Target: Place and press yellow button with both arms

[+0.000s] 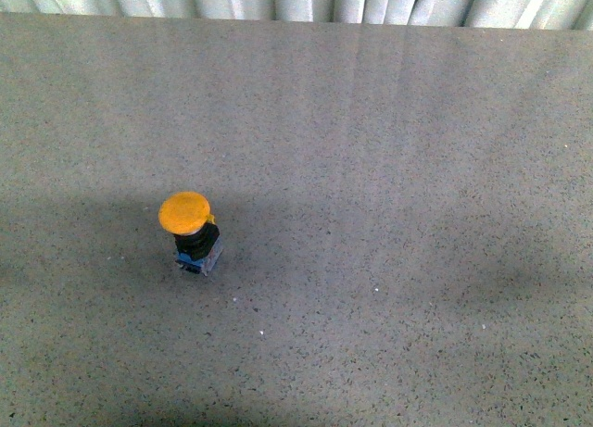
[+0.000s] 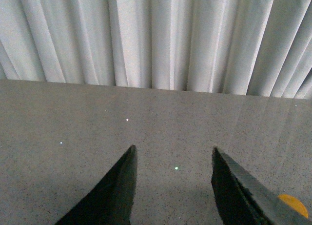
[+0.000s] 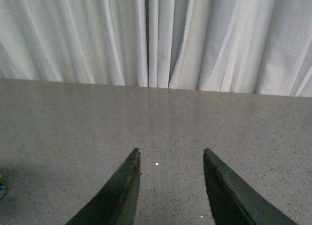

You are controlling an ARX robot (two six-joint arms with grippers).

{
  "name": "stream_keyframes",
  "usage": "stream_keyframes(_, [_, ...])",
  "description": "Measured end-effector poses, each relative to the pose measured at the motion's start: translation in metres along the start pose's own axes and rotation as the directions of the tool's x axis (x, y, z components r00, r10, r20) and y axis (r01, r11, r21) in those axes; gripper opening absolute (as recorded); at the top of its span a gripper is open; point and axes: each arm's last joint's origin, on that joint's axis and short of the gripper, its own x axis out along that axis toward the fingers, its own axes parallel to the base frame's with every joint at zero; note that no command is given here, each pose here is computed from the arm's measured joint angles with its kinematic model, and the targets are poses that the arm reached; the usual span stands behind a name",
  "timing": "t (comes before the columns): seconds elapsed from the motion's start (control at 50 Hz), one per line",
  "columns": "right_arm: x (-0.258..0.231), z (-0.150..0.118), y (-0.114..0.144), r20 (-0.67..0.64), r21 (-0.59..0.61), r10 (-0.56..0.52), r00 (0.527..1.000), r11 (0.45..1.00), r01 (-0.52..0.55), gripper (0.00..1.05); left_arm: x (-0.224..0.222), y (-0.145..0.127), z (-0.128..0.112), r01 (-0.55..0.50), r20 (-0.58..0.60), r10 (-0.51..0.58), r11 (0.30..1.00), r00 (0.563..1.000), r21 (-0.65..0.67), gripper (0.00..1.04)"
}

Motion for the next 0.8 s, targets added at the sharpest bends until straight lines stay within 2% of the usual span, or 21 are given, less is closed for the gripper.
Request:
stream_keyframes(0.22, [0.0,0.0,0.0,0.0,0.0,0.0,1.0,1.0,0.0,0.89,0.0,0.0,0.0,0.0,0.0,0.0,1.0,1.0,0.002,0.97])
stream_keyframes(0.26, [0.0,0.0,0.0,0.0,0.001,0.0,1.0,1.0,0.0,0.96,0.0,0.0,0.0,0.0,0.0,0.0,1.0,1.0,0.002,0.96])
stream_keyframes(0.8, [0.0,0.0,0.0,0.0,0.001,0.0,1.0,1.0,0.0,0.96,0.0,0.0,0.0,0.0,0.0,0.0,1.0,1.0,0.002,0.96])
